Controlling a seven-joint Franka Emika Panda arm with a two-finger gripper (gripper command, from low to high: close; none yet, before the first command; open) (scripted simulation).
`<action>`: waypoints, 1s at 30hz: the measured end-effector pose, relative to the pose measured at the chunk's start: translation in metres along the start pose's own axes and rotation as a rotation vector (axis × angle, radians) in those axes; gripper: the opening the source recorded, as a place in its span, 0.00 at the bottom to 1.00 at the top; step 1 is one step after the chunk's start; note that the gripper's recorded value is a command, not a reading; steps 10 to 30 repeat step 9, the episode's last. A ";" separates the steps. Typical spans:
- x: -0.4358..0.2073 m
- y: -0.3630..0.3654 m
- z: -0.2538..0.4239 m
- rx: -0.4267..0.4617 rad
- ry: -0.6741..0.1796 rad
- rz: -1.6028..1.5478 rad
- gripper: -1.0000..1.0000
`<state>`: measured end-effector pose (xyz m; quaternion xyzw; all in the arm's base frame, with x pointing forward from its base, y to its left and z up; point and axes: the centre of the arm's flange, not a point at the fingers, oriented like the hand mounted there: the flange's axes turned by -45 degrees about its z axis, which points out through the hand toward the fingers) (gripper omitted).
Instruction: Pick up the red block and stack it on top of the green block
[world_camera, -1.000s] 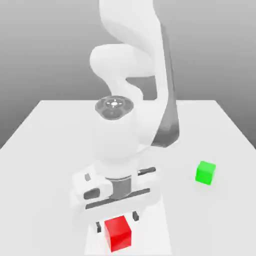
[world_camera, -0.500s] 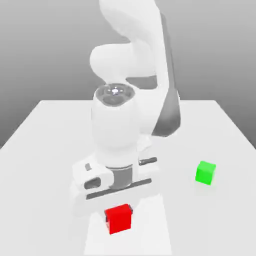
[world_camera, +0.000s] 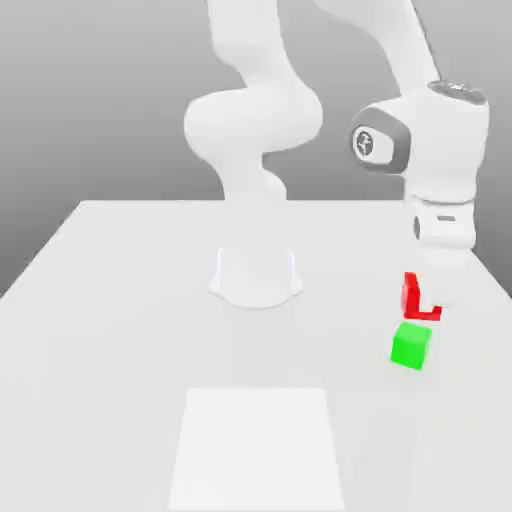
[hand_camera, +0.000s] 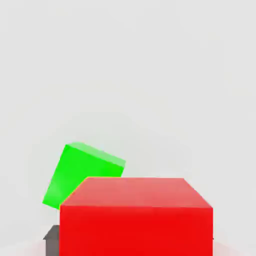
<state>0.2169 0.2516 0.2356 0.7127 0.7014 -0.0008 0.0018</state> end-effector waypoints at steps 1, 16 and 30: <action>0.001 -0.002 0.007 -0.003 -0.003 -0.008 0.00; -0.003 0.000 0.054 0.001 0.001 0.002 1.00; -0.003 0.000 0.054 0.001 0.001 0.002 1.00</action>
